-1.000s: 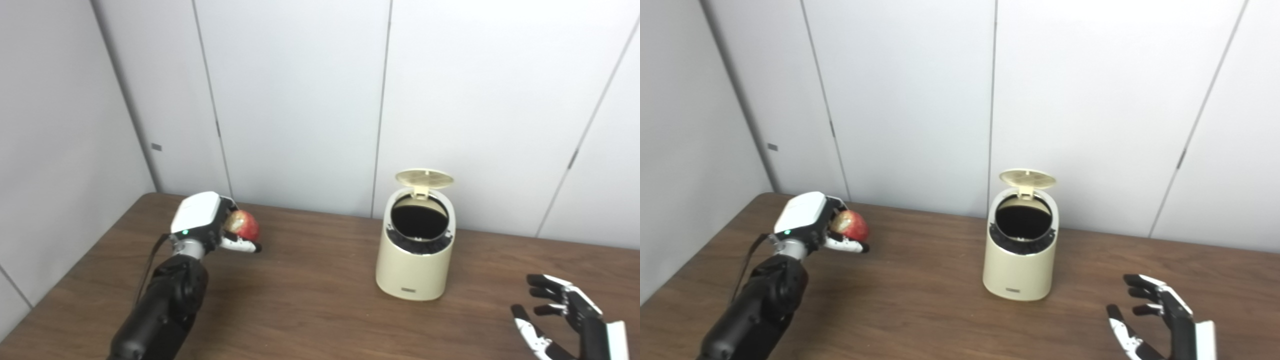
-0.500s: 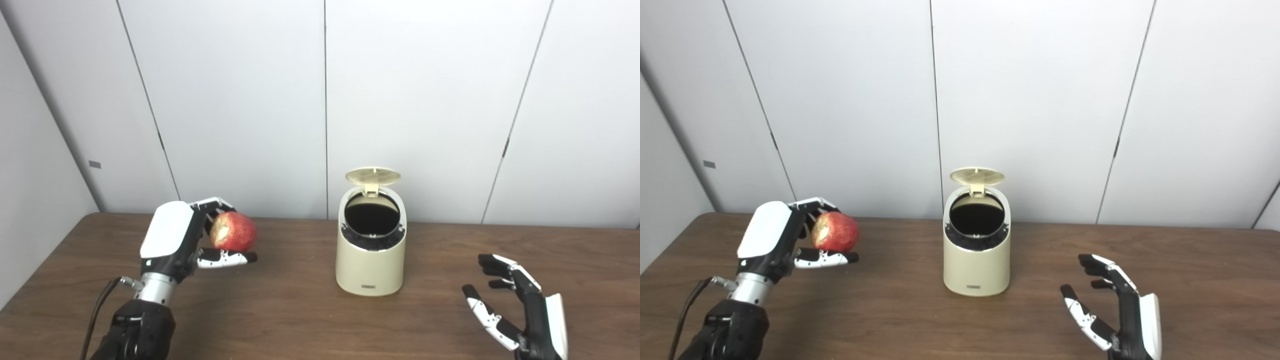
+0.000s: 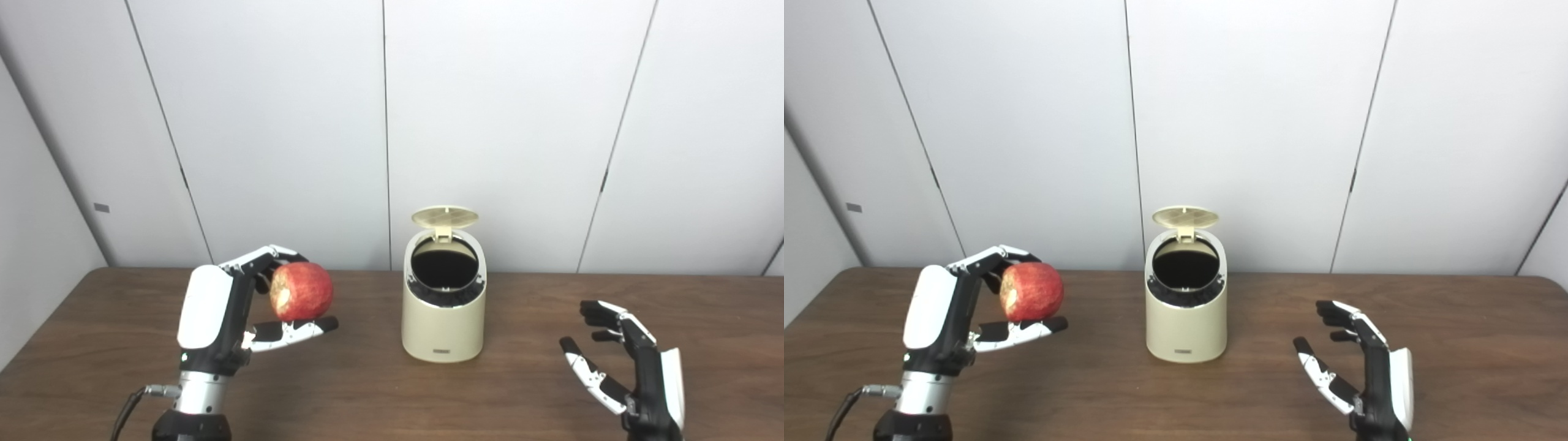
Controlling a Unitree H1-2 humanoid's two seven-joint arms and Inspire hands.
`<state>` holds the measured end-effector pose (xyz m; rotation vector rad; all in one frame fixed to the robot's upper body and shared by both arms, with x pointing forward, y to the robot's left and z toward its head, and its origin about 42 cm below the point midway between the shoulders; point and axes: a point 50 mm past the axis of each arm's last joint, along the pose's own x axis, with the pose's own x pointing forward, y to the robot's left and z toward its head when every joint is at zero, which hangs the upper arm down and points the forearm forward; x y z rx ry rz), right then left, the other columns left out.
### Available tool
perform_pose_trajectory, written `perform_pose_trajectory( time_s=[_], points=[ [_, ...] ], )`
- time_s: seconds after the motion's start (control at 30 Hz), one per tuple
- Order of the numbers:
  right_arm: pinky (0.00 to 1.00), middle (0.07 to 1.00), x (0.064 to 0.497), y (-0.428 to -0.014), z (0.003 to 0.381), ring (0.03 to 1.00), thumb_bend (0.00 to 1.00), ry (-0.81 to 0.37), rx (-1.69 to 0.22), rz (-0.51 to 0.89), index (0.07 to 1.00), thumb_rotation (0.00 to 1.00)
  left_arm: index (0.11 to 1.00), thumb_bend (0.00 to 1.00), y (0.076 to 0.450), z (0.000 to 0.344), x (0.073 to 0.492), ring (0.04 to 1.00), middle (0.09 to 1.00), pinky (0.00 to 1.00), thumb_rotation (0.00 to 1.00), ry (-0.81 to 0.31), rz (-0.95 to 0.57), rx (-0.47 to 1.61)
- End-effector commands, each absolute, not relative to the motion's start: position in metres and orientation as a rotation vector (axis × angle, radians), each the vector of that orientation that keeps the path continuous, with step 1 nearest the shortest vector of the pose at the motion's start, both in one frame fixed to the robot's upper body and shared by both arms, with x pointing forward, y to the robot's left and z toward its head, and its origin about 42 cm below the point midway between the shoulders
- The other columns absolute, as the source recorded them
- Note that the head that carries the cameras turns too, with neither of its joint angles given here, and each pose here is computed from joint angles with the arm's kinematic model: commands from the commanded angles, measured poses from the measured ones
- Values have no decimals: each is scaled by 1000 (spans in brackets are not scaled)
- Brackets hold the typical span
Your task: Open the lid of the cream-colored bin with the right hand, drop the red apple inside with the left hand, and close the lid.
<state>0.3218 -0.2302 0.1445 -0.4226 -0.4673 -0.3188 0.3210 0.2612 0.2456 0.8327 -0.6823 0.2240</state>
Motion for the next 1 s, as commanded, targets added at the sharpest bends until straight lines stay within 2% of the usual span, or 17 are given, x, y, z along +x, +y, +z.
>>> perform_pose_trajectory(
  time_s=[0.0,0.43,0.53,0.7,0.83,0.97],
  points=[
    [567,674,317,-232,129,663,258,-442,-437,-314,665,258,468,476,256,266,320,459,521,360,0,-770,237,797],
    [566,671,318,-228,129,661,262,-451,-439,-320,662,246,489,477,209,276,331,445,508,360,0,-806,173,706],
    [562,674,318,-227,128,660,266,-451,-438,-320,663,217,490,477,196,280,336,447,506,358,0,-810,156,716],
    [563,681,317,-225,128,660,265,-446,-443,-321,670,252,485,476,173,282,345,445,511,349,0,-829,117,713],
    [553,680,316,-223,128,658,263,-454,-432,-314,671,216,496,475,154,283,353,441,520,342,0,-830,82,712],
    [553,681,315,-221,130,657,259,-447,-441,-319,673,223,505,474,139,283,366,431,517,332,0,-839,53,724]
  ],
)
